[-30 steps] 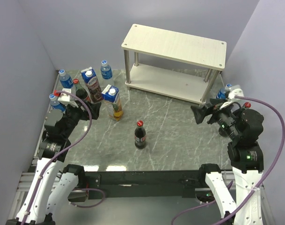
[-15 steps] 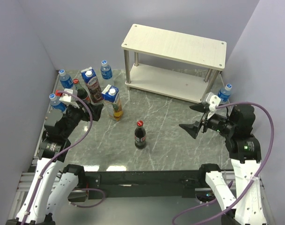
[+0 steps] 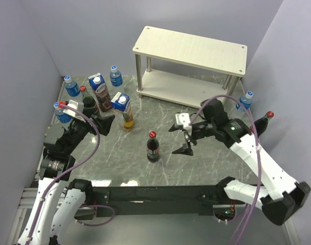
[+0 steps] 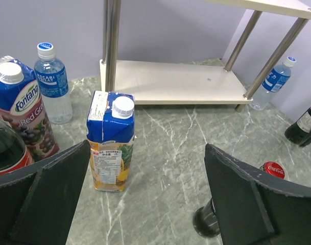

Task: Place and organize the beverage onto the shelf
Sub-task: Pick up the drink from the center of the board, then adjust the drink.

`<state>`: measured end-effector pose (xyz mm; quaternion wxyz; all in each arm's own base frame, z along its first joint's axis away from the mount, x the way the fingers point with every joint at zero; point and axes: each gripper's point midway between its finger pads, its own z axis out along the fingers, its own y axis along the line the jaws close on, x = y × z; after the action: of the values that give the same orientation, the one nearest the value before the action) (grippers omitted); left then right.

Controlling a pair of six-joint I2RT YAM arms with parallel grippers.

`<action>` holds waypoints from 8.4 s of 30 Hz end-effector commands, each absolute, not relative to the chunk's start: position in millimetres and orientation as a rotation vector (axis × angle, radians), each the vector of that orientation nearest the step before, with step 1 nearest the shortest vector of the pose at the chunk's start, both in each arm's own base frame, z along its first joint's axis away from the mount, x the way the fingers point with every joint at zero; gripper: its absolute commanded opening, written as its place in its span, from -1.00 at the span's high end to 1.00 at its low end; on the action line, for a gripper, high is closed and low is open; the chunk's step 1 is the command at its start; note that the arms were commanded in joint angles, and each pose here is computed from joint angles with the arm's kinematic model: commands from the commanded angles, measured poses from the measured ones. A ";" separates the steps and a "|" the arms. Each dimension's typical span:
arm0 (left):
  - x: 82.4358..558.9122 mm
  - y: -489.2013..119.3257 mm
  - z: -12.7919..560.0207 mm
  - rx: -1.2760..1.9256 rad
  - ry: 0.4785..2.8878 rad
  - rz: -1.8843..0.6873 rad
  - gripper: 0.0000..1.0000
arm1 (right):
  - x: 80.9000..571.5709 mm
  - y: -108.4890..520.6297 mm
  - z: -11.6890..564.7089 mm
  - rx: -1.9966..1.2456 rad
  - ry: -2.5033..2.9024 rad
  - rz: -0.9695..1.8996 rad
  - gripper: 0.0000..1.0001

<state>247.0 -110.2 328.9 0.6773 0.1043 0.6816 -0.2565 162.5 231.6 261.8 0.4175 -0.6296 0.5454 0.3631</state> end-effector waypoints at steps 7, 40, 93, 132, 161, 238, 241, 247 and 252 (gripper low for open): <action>243.8 -111.9 344.7 0.274 1.460 -0.570 -0.99 | 186.3 288.7 267.9 -1.655 1.260 0.929 -0.95; 238.4 -117.3 346.9 0.307 1.446 -0.597 -0.99 | 185.1 335.9 233.5 -1.671 1.410 1.119 -0.06; 232.9 -346.3 292.8 0.702 1.720 -0.914 -0.99 | 256.5 234.6 413.2 -0.635 1.731 0.849 1.00; 237.2 -387.2 275.7 0.754 1.770 -0.636 0.99 | 252.8 230.8 402.4 -0.637 1.719 0.850 1.00; 227.8 -365.7 306.9 0.659 1.634 -0.774 0.99 | 231.2 194.0 431.3 -0.640 1.593 0.866 -0.58; 413.1 -272.4 655.9 0.266 0.954 -0.553 0.99 | 202.7 159.4 288.9 -0.888 1.511 0.810 -0.56; 385.4 -266.6 661.7 0.280 0.963 -0.631 0.99 | 195.9 162.5 290.2 -0.960 1.446 0.805 -0.57; 330.2 -267.6 654.5 0.351 1.038 -0.837 0.99 | 190.5 170.7 317.7 -1.077 1.286 0.803 -0.57; 291.1 -261.0 640.8 0.365 1.077 -0.965 0.99 | 200.4 176.7 383.1 -1.020 1.222 0.848 -0.57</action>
<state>365.7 -285.8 545.3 0.6812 0.1709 0.6201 -0.3498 199.6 171.4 319.7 0.5750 -0.4310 0.5893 0.3692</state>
